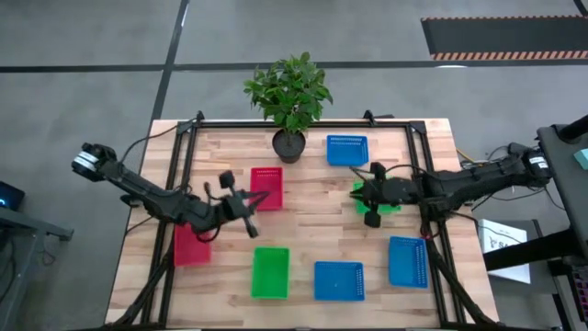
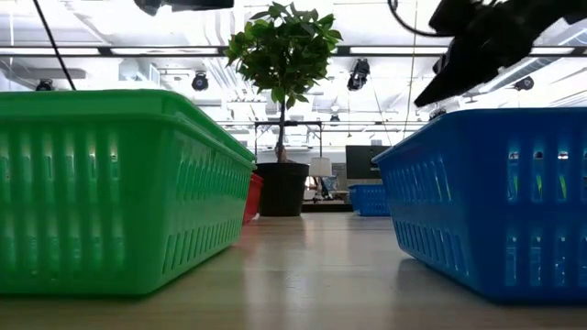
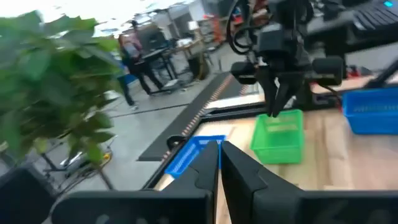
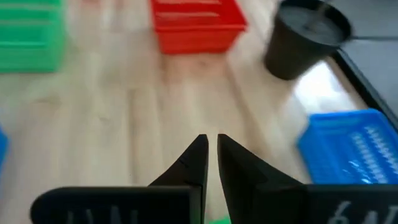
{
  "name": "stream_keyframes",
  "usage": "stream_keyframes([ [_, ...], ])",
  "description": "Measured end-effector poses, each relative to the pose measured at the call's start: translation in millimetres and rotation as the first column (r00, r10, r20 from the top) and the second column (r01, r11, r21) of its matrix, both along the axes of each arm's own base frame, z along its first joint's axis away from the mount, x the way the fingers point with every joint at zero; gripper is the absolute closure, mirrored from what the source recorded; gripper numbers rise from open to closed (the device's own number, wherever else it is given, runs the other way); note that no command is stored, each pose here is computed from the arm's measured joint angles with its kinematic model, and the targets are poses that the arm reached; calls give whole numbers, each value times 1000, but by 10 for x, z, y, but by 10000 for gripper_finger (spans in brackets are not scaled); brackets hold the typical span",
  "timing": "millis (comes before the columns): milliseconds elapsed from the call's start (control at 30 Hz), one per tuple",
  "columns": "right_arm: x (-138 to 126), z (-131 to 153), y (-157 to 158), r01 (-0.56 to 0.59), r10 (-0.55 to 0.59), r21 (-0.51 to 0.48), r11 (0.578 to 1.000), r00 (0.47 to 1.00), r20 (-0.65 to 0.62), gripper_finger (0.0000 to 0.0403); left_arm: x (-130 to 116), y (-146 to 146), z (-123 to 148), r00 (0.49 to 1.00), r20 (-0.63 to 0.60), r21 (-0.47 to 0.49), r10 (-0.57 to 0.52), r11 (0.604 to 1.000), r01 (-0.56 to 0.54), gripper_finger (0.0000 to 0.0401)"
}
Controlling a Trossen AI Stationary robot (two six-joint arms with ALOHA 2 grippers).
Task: Stack baskets by color
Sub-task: Stack the top blue basket on top of the bottom left blue basket
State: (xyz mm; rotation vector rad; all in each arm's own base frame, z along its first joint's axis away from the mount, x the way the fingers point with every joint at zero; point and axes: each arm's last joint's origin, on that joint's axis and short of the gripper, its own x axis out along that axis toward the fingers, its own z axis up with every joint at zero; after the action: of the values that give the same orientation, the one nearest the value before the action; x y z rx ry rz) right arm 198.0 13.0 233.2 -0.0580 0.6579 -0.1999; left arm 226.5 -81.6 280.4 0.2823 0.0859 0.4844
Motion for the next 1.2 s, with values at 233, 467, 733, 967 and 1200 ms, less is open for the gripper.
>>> stream_keyframes([
  [233,68,-12,-392,54,-52,35,998,997,-59,343,-184,100,-20,997,77,-38,21,999,-18,400],
  [467,122,-127,-786,131,-125,31,991,981,-149,267,-295,156,51,992,118,-57,36,998,-29,400],
  [733,223,-385,-1116,107,-108,-19,994,944,-311,202,-311,161,65,993,114,-41,34,999,-29,400],
  [967,254,-526,-1406,130,-108,39,991,926,-361,202,-309,161,62,994,108,-33,33,999,-30,400],
  [1200,281,-619,-1578,126,-96,49,991,913,-397,216,-305,158,58,995,98,-17,32,999,-31,400],
])
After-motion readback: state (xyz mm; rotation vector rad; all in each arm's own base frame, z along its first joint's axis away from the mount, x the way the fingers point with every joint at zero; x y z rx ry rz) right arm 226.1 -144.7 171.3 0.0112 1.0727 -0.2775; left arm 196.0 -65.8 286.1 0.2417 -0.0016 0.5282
